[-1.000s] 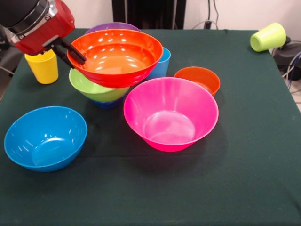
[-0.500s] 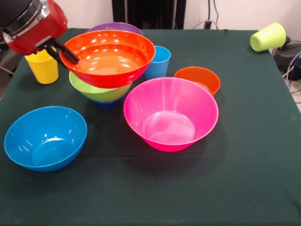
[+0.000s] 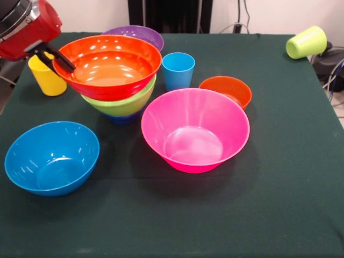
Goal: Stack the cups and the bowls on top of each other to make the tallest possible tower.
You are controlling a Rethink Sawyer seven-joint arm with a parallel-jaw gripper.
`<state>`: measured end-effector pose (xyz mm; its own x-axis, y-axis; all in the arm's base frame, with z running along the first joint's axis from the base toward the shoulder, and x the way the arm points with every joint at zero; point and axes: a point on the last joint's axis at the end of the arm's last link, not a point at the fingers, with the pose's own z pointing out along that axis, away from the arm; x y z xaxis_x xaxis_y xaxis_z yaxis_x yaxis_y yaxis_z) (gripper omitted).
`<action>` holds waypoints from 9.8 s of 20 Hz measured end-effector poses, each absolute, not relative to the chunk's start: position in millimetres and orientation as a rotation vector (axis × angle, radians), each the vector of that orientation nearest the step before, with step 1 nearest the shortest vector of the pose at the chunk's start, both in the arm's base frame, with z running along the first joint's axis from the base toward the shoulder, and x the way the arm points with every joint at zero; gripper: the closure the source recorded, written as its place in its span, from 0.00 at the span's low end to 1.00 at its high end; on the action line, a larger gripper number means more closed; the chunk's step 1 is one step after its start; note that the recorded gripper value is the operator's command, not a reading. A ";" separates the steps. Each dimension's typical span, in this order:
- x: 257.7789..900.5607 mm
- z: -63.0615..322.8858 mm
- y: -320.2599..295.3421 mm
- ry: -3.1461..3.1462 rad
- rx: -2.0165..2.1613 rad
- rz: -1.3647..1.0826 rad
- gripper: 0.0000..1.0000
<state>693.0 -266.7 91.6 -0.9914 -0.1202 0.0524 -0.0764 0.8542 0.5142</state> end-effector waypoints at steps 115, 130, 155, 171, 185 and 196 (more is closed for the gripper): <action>635.8 88.1 -218.1 -2.900 0.322 -0.830 1.00; 661.6 96.2 -218.9 -2.944 0.318 -0.802 1.00; 665.4 98.1 -226.5 -2.960 0.301 -0.795 1.00; 666.8 98.2 -233.2 -2.969 0.285 -0.794 1.00; 665.8 87.0 -235.9 -2.962 0.262 -0.826 1.00; 672.7 74.4 -247.1 -2.978 0.220 -0.842 1.00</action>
<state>672.7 -247.1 74.4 -0.9892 -0.1463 -0.0011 -0.1253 0.8427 0.5236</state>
